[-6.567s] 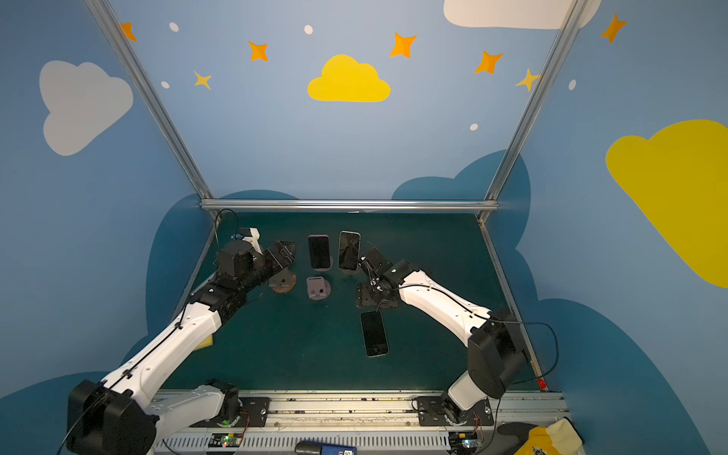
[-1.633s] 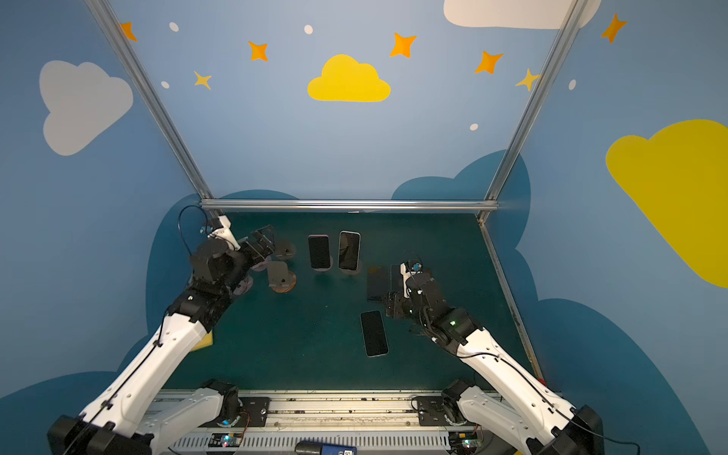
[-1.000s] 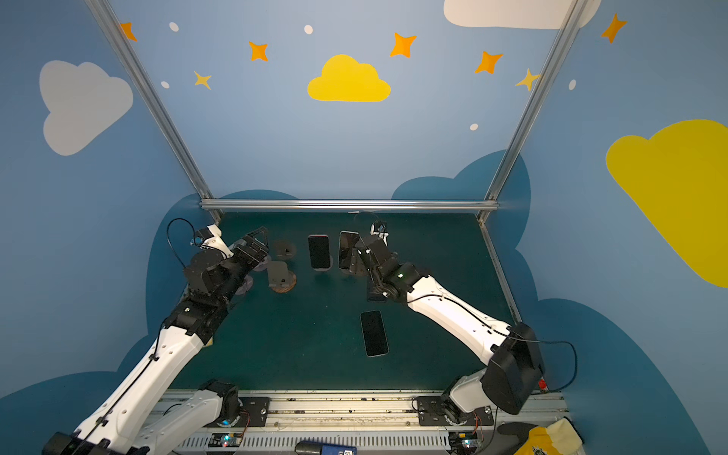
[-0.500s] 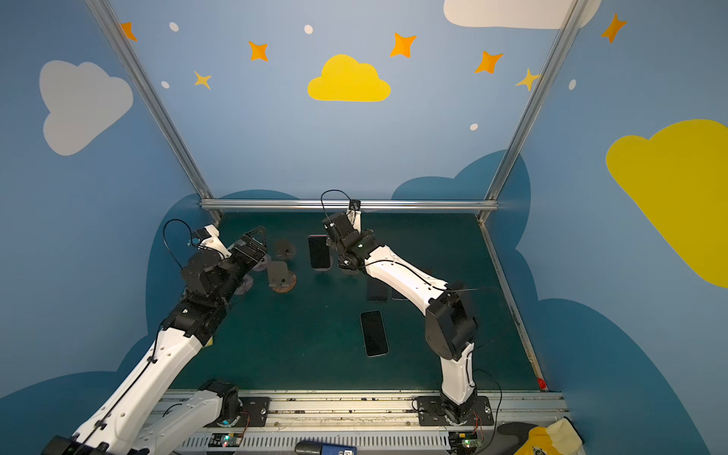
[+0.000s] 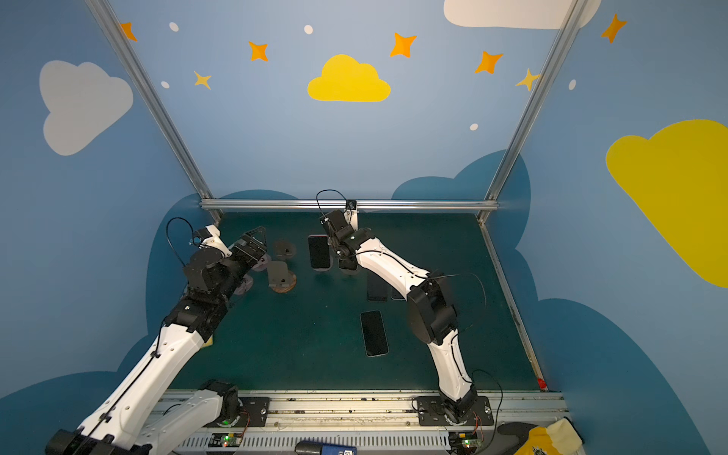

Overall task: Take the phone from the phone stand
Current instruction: 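Swing the right gripper over the white-edged phone on its stand, then lower and close the right gripper on the white-edged phone's top edge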

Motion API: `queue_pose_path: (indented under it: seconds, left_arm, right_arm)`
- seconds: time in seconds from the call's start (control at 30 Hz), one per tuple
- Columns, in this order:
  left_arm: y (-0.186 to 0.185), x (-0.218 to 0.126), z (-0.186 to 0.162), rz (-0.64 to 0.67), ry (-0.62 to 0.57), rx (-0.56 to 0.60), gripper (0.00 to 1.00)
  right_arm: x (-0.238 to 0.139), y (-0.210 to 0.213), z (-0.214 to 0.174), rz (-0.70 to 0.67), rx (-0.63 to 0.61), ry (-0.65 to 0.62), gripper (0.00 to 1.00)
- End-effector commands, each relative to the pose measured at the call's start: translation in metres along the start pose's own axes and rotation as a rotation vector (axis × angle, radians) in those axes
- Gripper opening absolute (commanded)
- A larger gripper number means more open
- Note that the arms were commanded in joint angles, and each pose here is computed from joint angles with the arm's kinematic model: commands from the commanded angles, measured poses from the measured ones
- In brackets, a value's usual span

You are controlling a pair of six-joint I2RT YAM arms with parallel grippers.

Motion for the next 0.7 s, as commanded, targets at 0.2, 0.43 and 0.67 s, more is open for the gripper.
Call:
queue_pose_path:
  seconds: [0.2,0.43,0.67]
  left_arm:
    - [-0.001,0.002,0.003,-0.016,0.001,-0.025,1.00]
    - [0.000,0.005,0.001,-0.016,0.012,-0.029,1.00]
    - [0.000,0.005,0.002,-0.018,0.011,-0.030,1.00]
  right_arm:
    - [0.016,0.003,0.003,0.040,0.031,0.026,0.92]
    - [0.024,0.005,-0.003,0.050,0.039,0.042,0.91]
    - [0.030,0.006,-0.008,0.050,0.046,0.050,0.91]
Point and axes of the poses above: each gripper's point midway between its finger pads, its own x axis out along the fingers, its own y axis along the line the jaws close on, z = x × y, the point moved 6 cm from there along -x, back along the fingers, and after that the axes turned 5 degrees about x, right-handed, at the moved point
